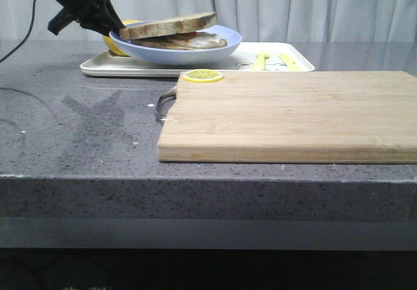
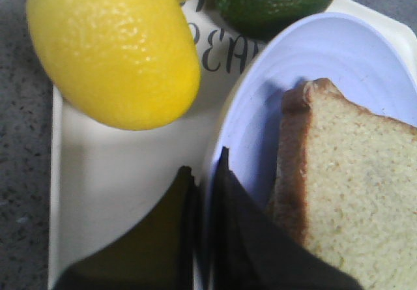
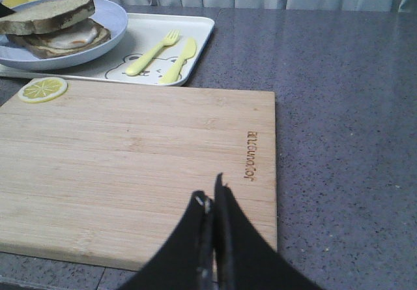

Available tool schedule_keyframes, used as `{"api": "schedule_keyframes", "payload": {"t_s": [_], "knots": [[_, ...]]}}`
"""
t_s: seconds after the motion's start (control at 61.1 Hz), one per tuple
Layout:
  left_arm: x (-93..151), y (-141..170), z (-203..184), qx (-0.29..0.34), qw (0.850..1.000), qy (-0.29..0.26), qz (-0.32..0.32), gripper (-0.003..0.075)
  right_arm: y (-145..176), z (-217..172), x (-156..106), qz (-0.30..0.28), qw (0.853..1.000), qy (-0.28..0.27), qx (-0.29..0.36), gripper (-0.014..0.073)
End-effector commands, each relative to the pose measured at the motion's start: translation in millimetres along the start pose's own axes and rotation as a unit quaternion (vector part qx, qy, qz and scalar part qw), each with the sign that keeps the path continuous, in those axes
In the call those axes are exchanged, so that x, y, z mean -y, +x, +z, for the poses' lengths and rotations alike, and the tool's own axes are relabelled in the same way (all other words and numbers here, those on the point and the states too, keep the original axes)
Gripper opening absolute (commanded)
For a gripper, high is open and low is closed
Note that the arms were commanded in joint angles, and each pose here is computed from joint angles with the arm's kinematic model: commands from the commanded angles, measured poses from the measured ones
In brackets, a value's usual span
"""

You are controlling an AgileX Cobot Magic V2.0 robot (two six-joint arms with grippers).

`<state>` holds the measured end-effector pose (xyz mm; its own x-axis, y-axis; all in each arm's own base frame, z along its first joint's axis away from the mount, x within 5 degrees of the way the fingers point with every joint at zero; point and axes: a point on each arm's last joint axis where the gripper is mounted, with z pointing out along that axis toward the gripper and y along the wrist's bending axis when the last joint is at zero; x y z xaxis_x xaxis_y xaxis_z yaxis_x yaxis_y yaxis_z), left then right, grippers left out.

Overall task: Place bread and move sandwich to tray
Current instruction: 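Carry the plate over the white tray and lower it down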

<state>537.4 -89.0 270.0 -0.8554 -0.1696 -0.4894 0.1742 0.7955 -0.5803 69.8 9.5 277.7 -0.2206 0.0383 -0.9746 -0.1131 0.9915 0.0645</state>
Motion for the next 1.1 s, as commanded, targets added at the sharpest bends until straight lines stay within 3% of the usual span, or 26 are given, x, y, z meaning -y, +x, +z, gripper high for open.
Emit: {"api": "schedule_keyframes", "payload": {"t_s": [0.0, 0.474, 0.556, 0.752, 0.834, 1.079], "knots": [[48, -15, -39, 0.065, 0.996, 0.068, 0.005, -0.0020, -15, -2, 0, 0.002, 0.999, 0.002, 0.051, -0.0059], [40, -12, -11, 0.077, 0.995, 0.061, 0.020, -0.0005, -15, -2, 0, 0.002, 0.999, 0.002, 0.052, -0.0059], [39, -13, -9, 0.082, 0.995, 0.059, 0.025, 0.0059, -15, -2, 0, 0.002, 0.999, 0.002, 0.052, -0.0059], [39, -16, -9, 0.097, 0.993, 0.062, 0.023, 0.0330, -15, -2, 0, 0.002, 0.999, 0.002, 0.052, -0.0059], [41, -15, -11, 0.091, 0.993, 0.065, 0.025, 0.0402, -15, -2, 0, 0.002, 0.999, 0.002, 0.052, -0.0059], [49, -16, -37, 0.076, 0.993, 0.070, 0.052, 0.0419, -15, -2, 0, 0.002, 0.999, 0.002, 0.052, -0.0059]]}}
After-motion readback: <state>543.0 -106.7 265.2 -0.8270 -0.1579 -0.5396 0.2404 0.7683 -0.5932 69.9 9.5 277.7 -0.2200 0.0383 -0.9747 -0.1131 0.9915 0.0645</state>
